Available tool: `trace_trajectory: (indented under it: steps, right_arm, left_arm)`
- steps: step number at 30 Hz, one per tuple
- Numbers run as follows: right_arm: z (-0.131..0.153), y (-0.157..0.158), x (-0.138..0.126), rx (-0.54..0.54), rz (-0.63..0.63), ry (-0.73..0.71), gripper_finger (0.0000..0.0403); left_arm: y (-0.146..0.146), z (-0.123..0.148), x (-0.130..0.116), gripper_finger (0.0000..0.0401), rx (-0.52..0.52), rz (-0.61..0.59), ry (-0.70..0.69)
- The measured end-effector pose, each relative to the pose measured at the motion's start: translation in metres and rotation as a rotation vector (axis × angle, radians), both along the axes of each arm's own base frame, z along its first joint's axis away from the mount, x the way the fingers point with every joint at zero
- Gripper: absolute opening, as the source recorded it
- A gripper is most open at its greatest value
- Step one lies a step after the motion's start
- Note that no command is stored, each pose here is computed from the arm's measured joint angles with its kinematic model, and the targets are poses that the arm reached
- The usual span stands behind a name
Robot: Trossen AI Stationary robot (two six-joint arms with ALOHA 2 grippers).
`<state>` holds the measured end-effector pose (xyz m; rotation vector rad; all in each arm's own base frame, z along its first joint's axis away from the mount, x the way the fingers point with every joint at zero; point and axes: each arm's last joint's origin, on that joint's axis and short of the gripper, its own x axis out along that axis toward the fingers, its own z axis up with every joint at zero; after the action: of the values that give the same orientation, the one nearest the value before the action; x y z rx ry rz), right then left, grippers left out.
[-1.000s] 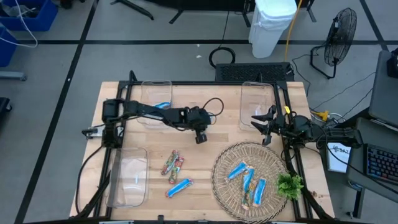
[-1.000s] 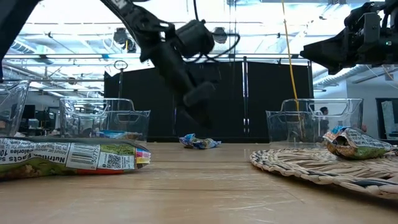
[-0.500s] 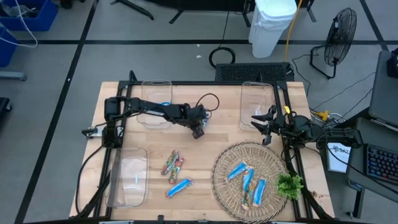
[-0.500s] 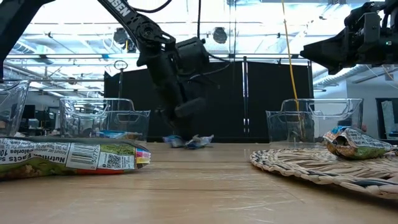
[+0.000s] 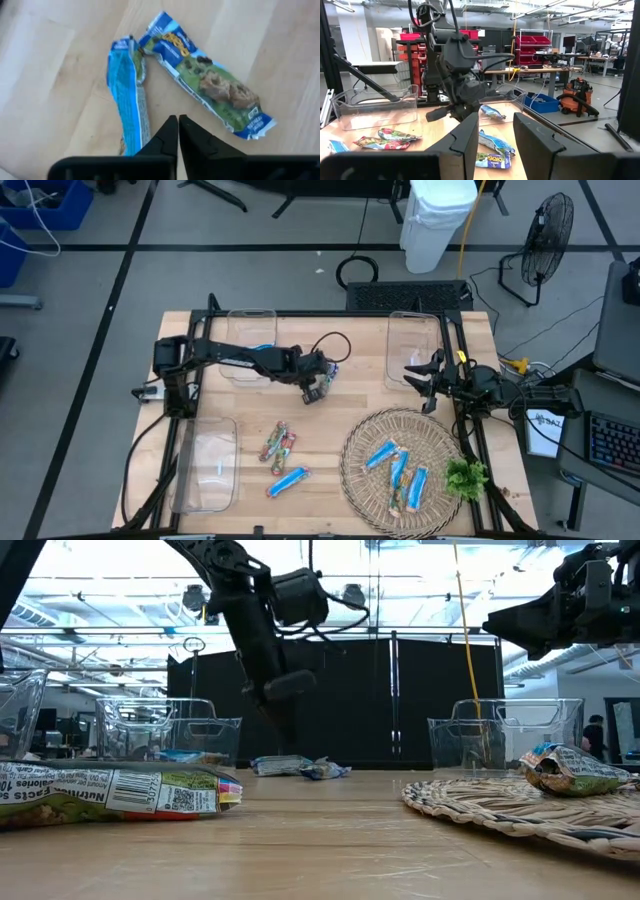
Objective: Pick and place Granola Bars by type
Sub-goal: Put the blue granola bar into the top left transparent bin
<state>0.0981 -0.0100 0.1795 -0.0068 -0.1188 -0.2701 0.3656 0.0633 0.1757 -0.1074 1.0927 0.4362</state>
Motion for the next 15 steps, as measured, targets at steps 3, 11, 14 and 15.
trace_trajectory:
  steps: [3,11,14,15]
  right_arm:
    - [0.0,0.0,0.0,0.0,0.0,-0.001,0.0114]
    - [0.0,0.0,0.0,0.0,0.0,0.0,0.0114]
    - [0.0,0.0,0.0,0.0,0.0,0.001,0.0114]
    - [0.0,0.0,0.0,0.0,0.001,0.0,0.0114]
  left_arm:
    - [0.001,0.0,-0.001,0.0056,0.012,0.005,0.011]
    - [0.007,-0.013,-0.001,0.0167,0.144,0.07,0.084]
    - [0.012,-0.013,-0.003,0.0194,0.134,0.095,0.084]
    - [0.014,-0.013,-0.003,0.02,0.127,0.11,0.079]
